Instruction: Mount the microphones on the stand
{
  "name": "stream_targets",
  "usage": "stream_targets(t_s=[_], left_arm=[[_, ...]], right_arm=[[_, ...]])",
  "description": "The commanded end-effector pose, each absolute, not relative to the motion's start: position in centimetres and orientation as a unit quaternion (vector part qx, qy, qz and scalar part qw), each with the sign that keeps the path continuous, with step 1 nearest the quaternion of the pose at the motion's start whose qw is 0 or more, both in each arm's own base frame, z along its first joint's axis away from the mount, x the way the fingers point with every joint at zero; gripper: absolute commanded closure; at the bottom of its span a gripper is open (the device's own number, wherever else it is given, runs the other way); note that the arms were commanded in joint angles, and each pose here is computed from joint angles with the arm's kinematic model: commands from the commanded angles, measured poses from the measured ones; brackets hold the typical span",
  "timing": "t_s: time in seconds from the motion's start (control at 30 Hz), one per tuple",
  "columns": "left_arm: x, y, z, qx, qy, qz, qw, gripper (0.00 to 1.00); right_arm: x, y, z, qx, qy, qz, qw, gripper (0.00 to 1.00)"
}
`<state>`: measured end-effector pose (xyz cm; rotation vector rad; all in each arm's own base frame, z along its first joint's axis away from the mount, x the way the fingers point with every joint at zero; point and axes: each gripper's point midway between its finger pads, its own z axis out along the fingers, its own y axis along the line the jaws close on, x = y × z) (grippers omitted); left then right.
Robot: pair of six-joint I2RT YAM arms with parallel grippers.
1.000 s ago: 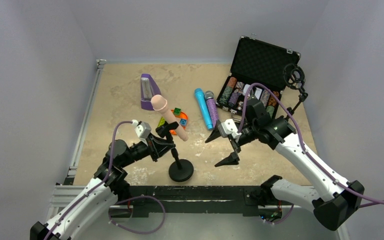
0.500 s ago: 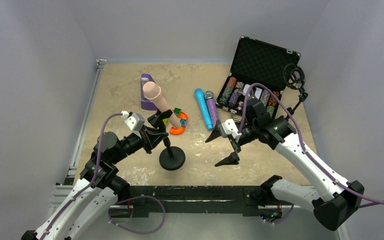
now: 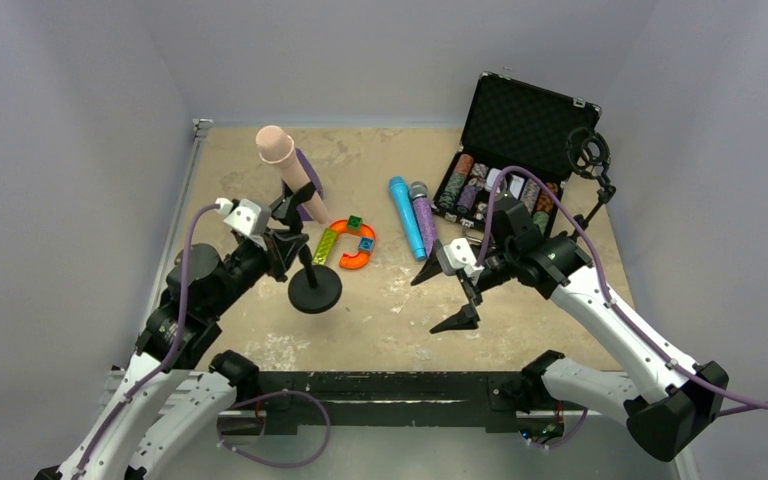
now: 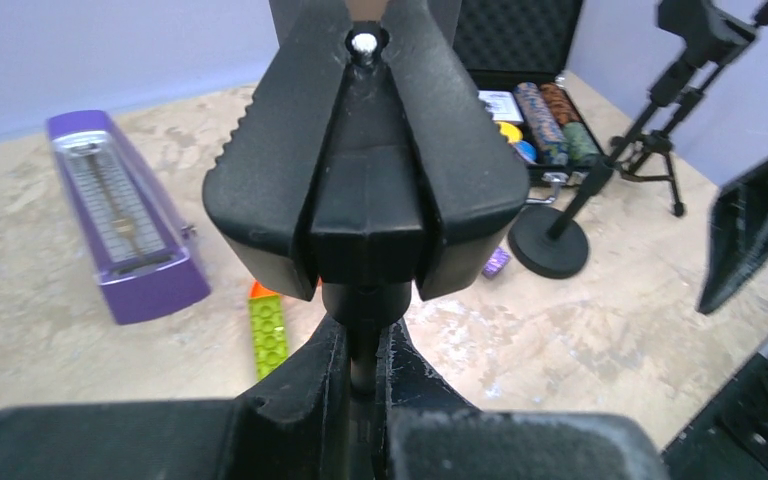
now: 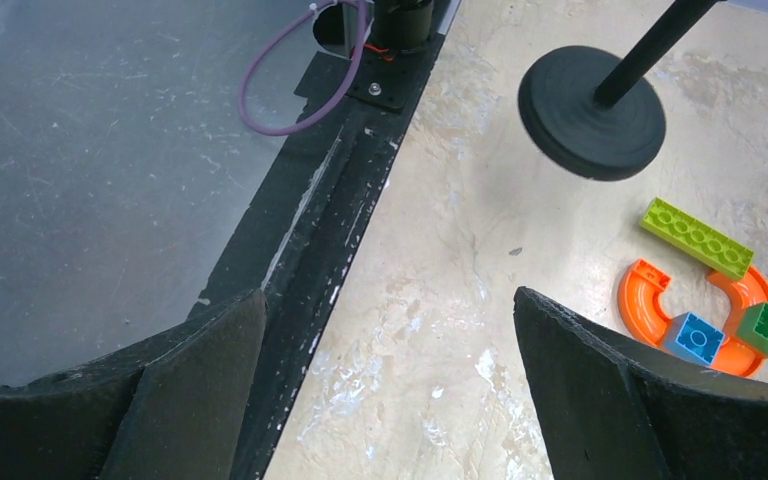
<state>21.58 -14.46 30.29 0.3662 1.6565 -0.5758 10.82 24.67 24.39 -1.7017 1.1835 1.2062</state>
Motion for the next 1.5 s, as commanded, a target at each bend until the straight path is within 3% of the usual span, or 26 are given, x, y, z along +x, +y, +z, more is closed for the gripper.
stream_targets(t_s=[0.0,0.47,0.9,1.47], left_arm=[[23.7,-12.1,35.3,0.117,0.691,-0.207,0.683,1.00],[30.7,-6.1,36.2,0.025,0.704,-0.091,0.704,1.00],[40.5,1.5,35.0,-0.044,0.658,-0.015,0.752,1.00],[46.4,4.0,28.5,-0.004,0.659,-0.022,0.751,1.00]], right_arm=[[10.4,24.6,25.6,-0.665,0.438,0.472,0.378,0.03],[10.2,24.5,25.5,-0.667,0.437,0.477,0.370,0.03],[10.0,24.4,25.6,-0.669,0.434,0.475,0.372,0.03],[10.6,24.5,24.6,-0.669,0.449,0.475,0.354,0.03]])
